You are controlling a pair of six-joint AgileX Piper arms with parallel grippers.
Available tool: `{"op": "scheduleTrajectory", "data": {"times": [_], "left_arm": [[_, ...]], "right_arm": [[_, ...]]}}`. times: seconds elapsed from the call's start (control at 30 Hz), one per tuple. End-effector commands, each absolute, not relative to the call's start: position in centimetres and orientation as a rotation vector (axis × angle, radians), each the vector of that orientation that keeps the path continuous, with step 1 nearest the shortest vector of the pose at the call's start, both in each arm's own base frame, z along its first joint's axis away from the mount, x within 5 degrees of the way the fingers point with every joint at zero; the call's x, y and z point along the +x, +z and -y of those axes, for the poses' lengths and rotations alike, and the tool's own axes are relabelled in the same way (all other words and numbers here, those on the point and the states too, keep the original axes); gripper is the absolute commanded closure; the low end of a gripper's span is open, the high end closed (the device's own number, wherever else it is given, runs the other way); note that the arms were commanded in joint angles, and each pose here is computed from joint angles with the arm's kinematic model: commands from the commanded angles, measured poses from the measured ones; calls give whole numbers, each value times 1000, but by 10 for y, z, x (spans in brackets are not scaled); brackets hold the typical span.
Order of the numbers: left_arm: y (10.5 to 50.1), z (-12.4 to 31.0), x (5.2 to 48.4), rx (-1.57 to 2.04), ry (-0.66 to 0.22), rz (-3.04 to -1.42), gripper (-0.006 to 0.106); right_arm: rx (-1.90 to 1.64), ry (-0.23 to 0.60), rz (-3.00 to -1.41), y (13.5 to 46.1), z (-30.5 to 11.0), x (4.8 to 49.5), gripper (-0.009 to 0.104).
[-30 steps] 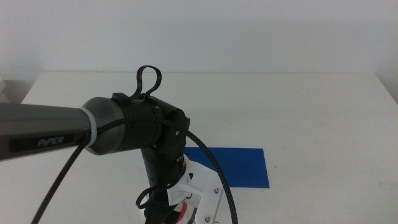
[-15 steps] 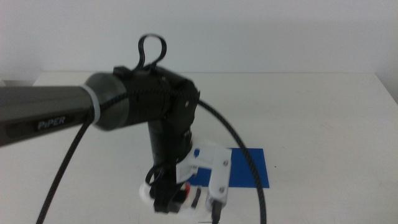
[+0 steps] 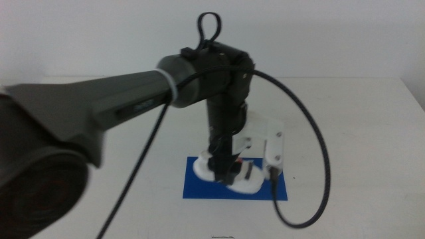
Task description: Use one arm to grab the shoe from the table and place it on the mat.
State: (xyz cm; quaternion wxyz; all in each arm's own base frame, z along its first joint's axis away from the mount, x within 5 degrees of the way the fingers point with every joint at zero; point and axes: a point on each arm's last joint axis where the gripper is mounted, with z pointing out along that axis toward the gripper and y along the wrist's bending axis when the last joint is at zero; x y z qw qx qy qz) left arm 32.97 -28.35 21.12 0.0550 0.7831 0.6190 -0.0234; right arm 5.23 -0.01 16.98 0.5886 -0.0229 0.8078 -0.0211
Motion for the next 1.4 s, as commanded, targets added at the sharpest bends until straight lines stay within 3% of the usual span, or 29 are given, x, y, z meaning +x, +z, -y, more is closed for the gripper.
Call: {"op": "scheduleTrajectory", "data": {"times": [0.0, 0.33, 0.43, 0.53, 0.67, 0.77, 0.9, 0.97, 1.1, 1.3, 1.37], "left_arm": [[247, 290, 325, 2374, -98, -1850, 102], [247, 305, 331, 2316, -104, -1868, 102], [247, 305, 331, 2227, -118, -1977, 102], [247, 306, 331, 2006, -156, -2204, 102], [247, 303, 334, 1464, -148, -2613, 102], [247, 303, 333, 824, -205, -2916, 102], [247, 306, 330, -181, -293, -3098, 102], [247, 308, 328, -719, -332, -3072, 102], [247, 307, 329, -1547, -295, -2797, 102], [247, 302, 334, -2009, -249, -2435, 102], [246, 300, 335, -2019, -243, -2407, 102]], "right_arm": [[-68, -68, -1788, 182, 0, 52, 1], [-68, -68, -1788, 182, 0, 52, 1], [-68, -68, -1788, 182, 0, 52, 1], [-68, -68, -1788, 182, 0, 52, 1], [-68, -68, -1788, 182, 0, 52, 1], [-68, -68, -1788, 182, 0, 52, 1], [-68, -68, -1788, 182, 0, 52, 1], [-68, -68, -1788, 182, 0, 52, 1], [-68, -68, -1788, 182, 0, 52, 1], [-68, -68, -1788, 182, 0, 52, 1], [-68, -68, -1788, 182, 0, 52, 1]]}}
